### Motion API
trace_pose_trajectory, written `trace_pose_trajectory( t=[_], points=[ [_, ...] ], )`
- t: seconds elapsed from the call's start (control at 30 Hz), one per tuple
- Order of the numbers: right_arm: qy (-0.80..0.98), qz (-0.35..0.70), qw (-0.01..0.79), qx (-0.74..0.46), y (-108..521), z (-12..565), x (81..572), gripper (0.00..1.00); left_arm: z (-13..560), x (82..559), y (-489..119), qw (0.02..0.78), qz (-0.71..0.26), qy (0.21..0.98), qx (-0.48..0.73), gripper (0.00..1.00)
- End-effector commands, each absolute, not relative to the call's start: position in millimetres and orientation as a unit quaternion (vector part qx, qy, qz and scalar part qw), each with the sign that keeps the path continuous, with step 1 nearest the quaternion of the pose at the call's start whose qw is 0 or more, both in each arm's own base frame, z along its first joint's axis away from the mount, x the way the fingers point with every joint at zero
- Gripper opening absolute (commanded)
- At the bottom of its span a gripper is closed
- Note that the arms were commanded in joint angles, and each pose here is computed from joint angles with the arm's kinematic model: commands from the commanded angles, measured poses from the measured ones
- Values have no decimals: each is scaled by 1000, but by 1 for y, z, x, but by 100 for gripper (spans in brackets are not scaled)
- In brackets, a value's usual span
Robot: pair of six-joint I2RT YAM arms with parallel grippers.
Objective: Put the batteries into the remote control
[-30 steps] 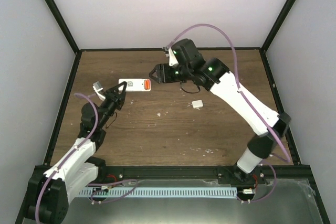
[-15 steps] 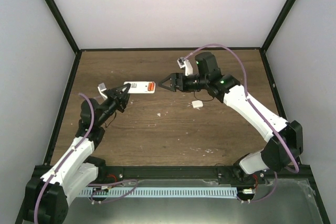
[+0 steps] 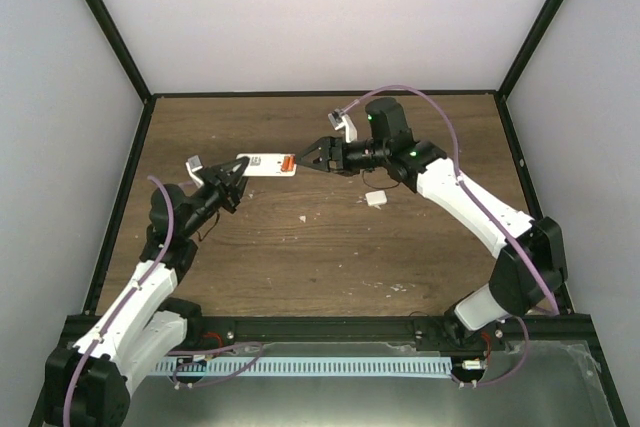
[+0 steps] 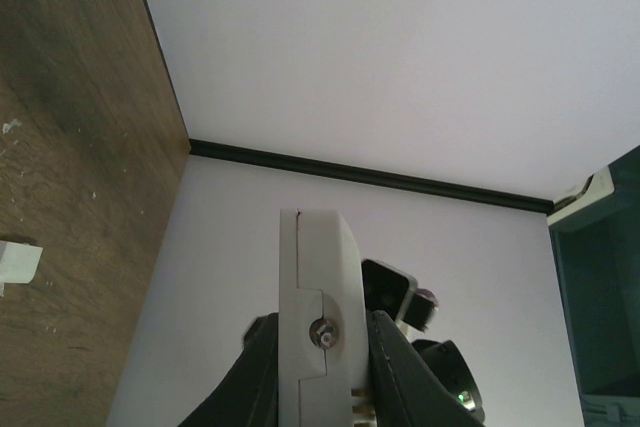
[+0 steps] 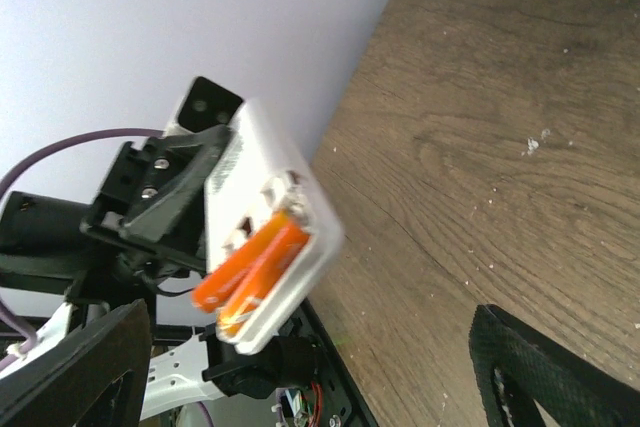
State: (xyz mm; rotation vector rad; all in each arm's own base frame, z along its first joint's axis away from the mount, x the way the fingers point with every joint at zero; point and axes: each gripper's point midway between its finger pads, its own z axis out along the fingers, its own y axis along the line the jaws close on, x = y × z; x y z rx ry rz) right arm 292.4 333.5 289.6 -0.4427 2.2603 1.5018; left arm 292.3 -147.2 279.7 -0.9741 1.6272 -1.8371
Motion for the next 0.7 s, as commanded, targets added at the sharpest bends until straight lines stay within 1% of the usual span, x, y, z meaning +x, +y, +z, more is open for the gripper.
trace_pose_trajectory(
  t=[0.0, 0.2, 0.37, 0.67],
  points=[
    [794, 550, 197, -166, 342, 301, 293, 79, 299, 289, -152, 248, -681, 601, -338, 0],
    [785, 558, 203, -174, 351, 315, 293, 79, 301, 289, -153, 252, -677, 607, -330, 0],
    [779, 567, 197, -179, 359, 321, 288, 79, 290, 289, -153, 247, -661, 623, -337, 0],
    [786, 565, 165, -186, 375, 309, 280, 78, 287, 290, -153, 251, -656, 628, -336, 0]
  ],
)
